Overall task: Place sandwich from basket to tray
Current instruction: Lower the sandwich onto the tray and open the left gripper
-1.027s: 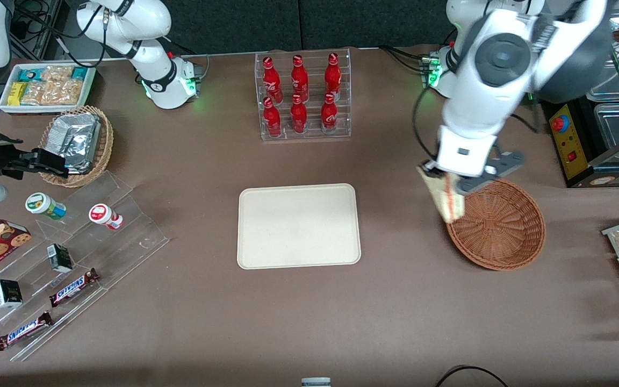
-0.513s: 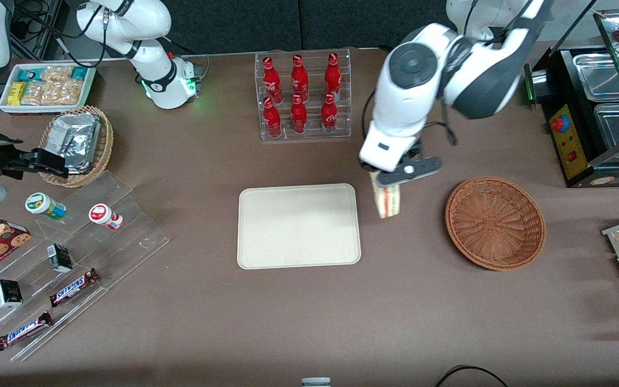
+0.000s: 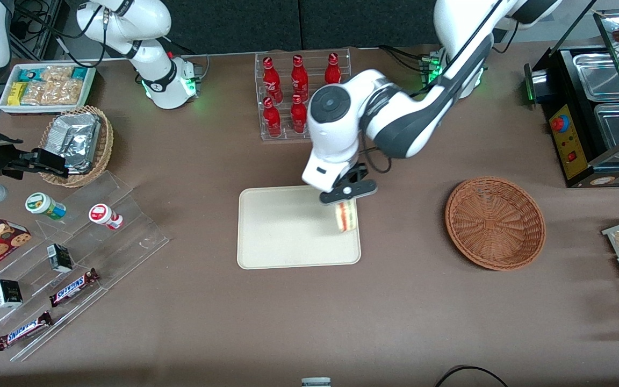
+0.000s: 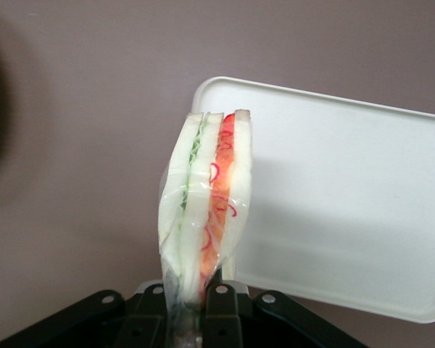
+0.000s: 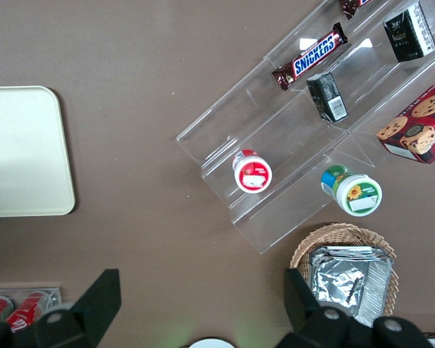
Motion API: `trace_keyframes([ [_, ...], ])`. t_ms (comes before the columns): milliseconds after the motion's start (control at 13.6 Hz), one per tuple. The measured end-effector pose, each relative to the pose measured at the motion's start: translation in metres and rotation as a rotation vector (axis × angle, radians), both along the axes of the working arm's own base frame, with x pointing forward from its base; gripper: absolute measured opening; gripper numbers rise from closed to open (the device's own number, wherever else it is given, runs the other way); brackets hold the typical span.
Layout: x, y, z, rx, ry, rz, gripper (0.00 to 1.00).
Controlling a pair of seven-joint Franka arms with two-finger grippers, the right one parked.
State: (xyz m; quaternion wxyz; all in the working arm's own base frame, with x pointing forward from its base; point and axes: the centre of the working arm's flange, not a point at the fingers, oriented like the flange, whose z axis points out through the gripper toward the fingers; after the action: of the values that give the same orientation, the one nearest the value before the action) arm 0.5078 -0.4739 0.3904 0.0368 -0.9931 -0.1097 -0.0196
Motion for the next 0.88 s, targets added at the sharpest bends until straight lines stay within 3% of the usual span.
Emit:
trace_keyframes([
  [293,0.007,-0.022,-0.056,-0.03,-0.037,-0.051,0.15],
  [440,0.003,-0.033,-0.083,-0.021,-0.048,-0.093,0.15],
  [587,-0.004,-0.042,-0.107,-0.01,-0.051,-0.126,0.15],
  [880,-0.006,-0.047,-0.128,-0.025,-0.043,-0.139,0.15],
])
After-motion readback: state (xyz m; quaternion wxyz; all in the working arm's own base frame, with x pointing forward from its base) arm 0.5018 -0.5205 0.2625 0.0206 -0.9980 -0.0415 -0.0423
